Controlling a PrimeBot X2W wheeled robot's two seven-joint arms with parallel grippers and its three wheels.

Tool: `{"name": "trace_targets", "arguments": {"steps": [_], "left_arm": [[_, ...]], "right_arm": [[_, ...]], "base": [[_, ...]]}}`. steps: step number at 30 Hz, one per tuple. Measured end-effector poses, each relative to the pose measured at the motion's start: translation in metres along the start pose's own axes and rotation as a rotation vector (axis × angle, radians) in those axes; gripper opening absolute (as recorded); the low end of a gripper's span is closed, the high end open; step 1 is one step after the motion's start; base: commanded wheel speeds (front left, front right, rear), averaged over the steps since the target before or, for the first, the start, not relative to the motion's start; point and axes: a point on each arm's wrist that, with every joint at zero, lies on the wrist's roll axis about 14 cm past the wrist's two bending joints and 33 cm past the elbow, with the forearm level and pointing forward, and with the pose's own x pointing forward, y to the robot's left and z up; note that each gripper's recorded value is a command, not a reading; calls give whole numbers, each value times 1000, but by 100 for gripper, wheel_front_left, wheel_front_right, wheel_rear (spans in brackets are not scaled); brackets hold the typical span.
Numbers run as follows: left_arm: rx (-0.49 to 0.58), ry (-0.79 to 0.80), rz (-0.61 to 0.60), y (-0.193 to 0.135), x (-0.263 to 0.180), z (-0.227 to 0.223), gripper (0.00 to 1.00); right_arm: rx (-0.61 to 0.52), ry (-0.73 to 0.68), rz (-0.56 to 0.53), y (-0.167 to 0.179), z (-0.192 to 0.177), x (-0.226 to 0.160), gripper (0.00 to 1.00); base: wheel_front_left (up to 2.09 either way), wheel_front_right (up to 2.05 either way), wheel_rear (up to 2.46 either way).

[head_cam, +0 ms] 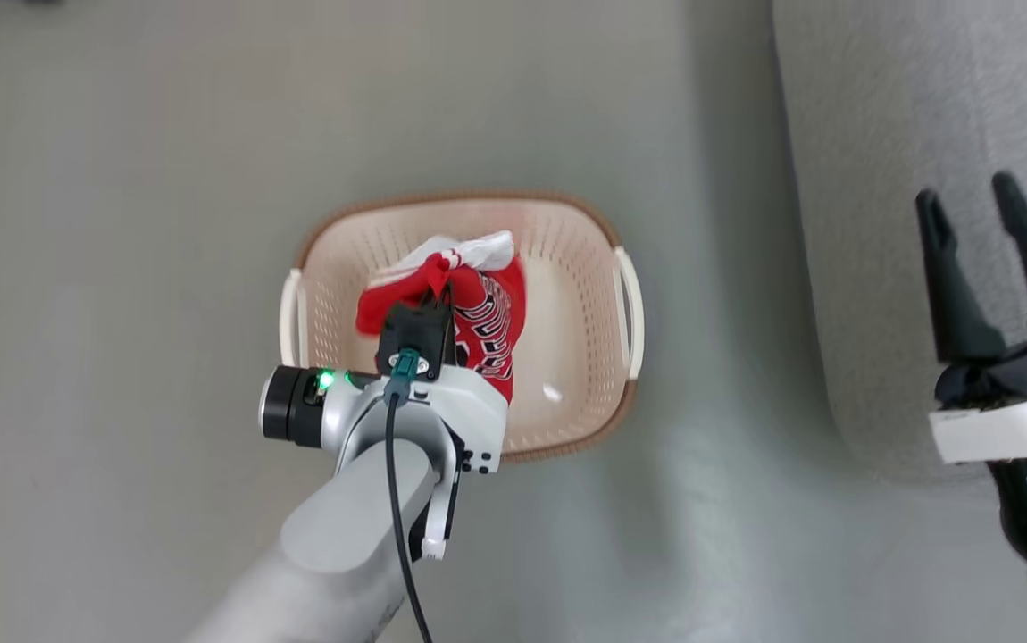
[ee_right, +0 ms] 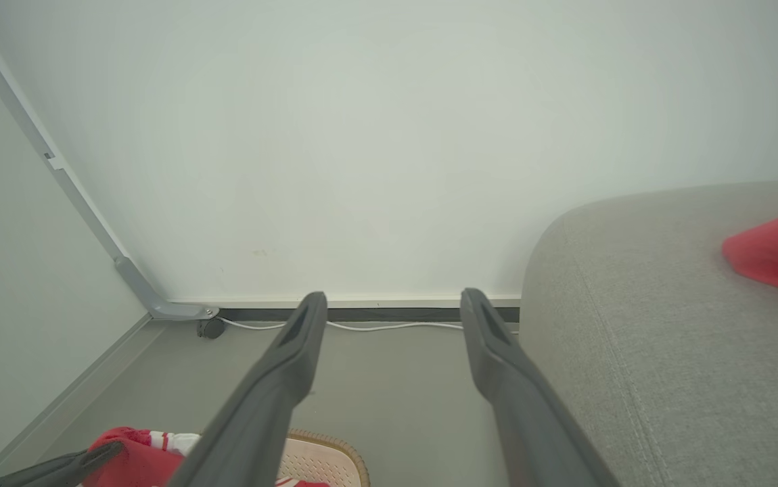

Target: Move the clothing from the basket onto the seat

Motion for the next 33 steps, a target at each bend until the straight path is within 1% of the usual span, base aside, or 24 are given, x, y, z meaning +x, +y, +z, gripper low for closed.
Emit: {"name": "trace_targets", "arguments": {"steps": [6, 7, 12, 14, 17, 25, 33], "left_arm": [[17, -151, -16, -3, -29, 50, 0], [17, -151, -16, -3, -29, 50, 0], [27, -270, -35, -7, -55, 86, 0], [17, -313, -39, -8, -66, 99, 0], [35, -382, -42, -8, -80, 119, 0], [81, -558, -86, -19, -110, 170, 0], [110, -681, -138, -32, -138, 204, 0]], "right_arm": [[-6, -19, -12, 12, 14, -22, 100], [-6, -19, -12, 12, 14, -22, 100], [-4, -37, -15, 22, 23, -39, 100], [-7, -45, -12, 27, 27, -45, 100], [-12, -50, -10, 32, 29, -53, 100], [-20, -59, 1, 43, 32, -60, 100], [-15, -64, 10, 53, 32, -66, 100]], "base": [[0, 0, 0], [0, 0, 0], [0, 0, 0], [0, 0, 0], [0, 0, 0], [0, 0, 0], [0, 0, 0]]}}
